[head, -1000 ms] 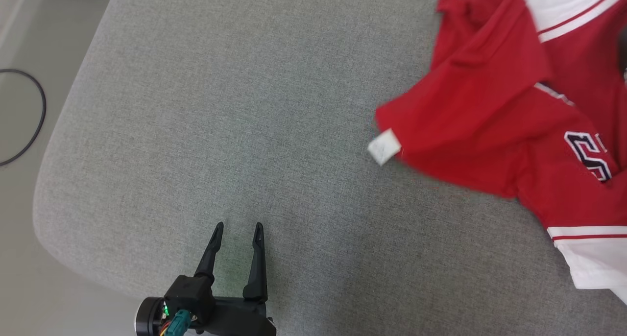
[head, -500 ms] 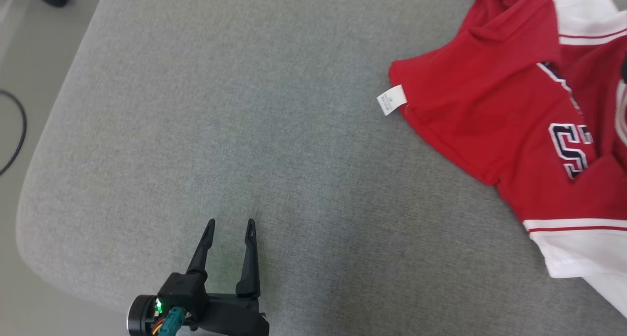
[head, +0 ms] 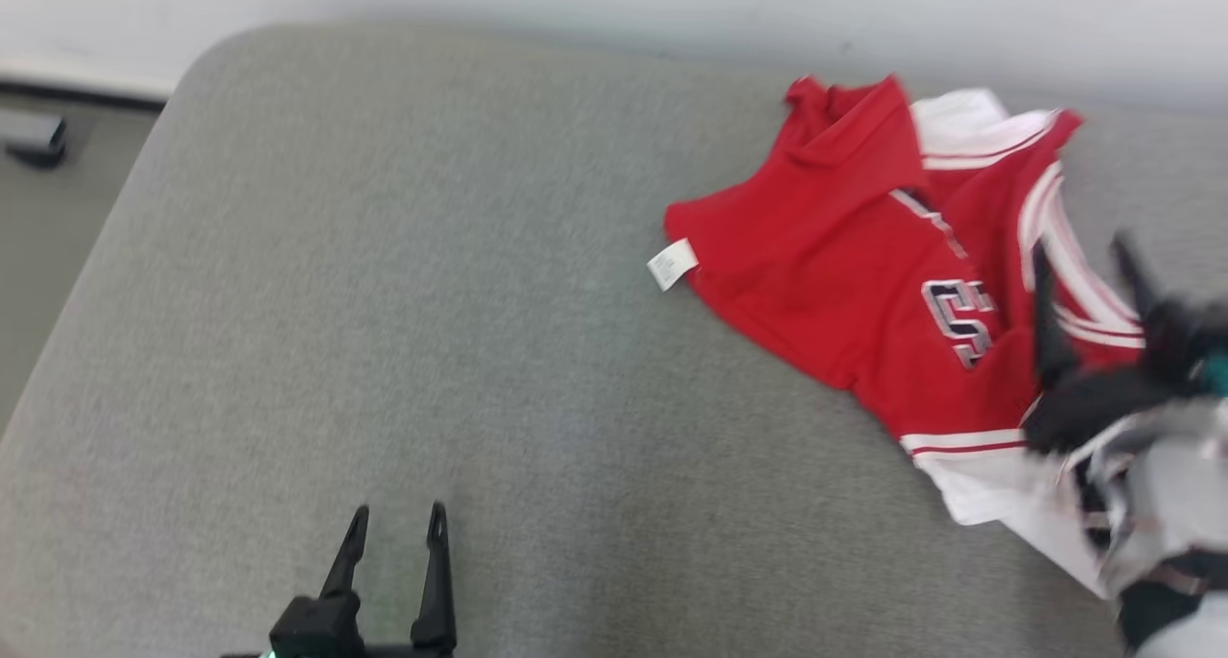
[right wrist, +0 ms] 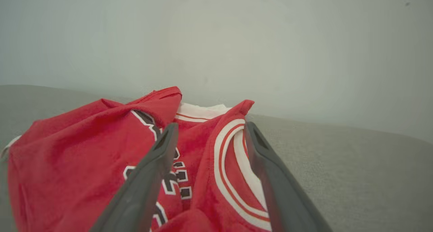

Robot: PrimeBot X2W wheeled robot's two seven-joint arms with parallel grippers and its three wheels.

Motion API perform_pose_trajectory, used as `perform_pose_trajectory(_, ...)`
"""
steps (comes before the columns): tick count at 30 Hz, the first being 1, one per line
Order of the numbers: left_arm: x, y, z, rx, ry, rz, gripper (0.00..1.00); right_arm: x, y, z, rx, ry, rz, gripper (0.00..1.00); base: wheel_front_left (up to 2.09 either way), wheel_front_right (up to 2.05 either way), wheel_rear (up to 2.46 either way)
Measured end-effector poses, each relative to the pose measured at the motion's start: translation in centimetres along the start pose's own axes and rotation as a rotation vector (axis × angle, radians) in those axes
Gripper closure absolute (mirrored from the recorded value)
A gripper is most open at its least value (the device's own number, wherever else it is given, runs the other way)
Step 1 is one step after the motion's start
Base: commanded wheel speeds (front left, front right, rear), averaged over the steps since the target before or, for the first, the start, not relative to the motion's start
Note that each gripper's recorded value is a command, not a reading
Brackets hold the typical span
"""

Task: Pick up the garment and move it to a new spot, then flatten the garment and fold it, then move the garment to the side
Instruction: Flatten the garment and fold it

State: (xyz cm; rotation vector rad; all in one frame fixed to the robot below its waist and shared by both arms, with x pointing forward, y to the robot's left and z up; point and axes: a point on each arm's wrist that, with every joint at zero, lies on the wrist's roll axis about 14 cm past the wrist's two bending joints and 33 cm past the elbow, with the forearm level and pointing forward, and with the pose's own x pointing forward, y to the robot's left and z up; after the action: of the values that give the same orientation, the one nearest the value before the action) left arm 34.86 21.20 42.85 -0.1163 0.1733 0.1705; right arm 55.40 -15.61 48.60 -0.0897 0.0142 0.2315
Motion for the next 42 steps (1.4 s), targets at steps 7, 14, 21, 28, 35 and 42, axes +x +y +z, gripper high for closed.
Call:
perform_pose_trajectory(7, -1.3, -0.7, 0.2, 0.001, -0.016, -0.043, 0.0, -7.0, 0.5, -1.8, 0.045, 0.046, -0.041, 0.0, 0.0, 0.0, 0.0)
perform_pose_trajectory(14, -2.0, -2.0, 0.5, -0.004, -0.034, -0.099, 0.0, -12.0, 1.4, -2.8, 0.076, 0.08, -0.053, 0.0, 0.0, 0.0, 0.0)
perform_pose_trajectory(21, -2.2, -3.3, 1.1, -0.004, -0.055, -0.142, 0.0, -14.8, 4.0, -3.5, 0.103, 0.102, -0.004, 0.0, 0.0, 0.0, 0.0)
perform_pose_trajectory(28, -2.1, -3.3, 1.0, -0.007, -0.051, -0.144, 0.0, -15.2, 6.6, -4.9, 0.089, 0.152, 0.082, 0.0, 0.0, 0.0, 0.0)
perform_pose_trajectory(35, -2.2, -3.0, 0.7, -0.013, -0.042, -0.13, 0.0, -14.5, 7.6, -5.1, 0.024, 0.17, 0.149, 0.0, 0.0, 0.0, 0.0)
perform_pose_trajectory(42, -2.1, -2.8, 0.5, -0.028, -0.034, -0.121, 0.0, -14.4, 8.0, -6.6, -0.064, 0.23, 0.186, 0.22, 0.0, 0.0, 0.0)
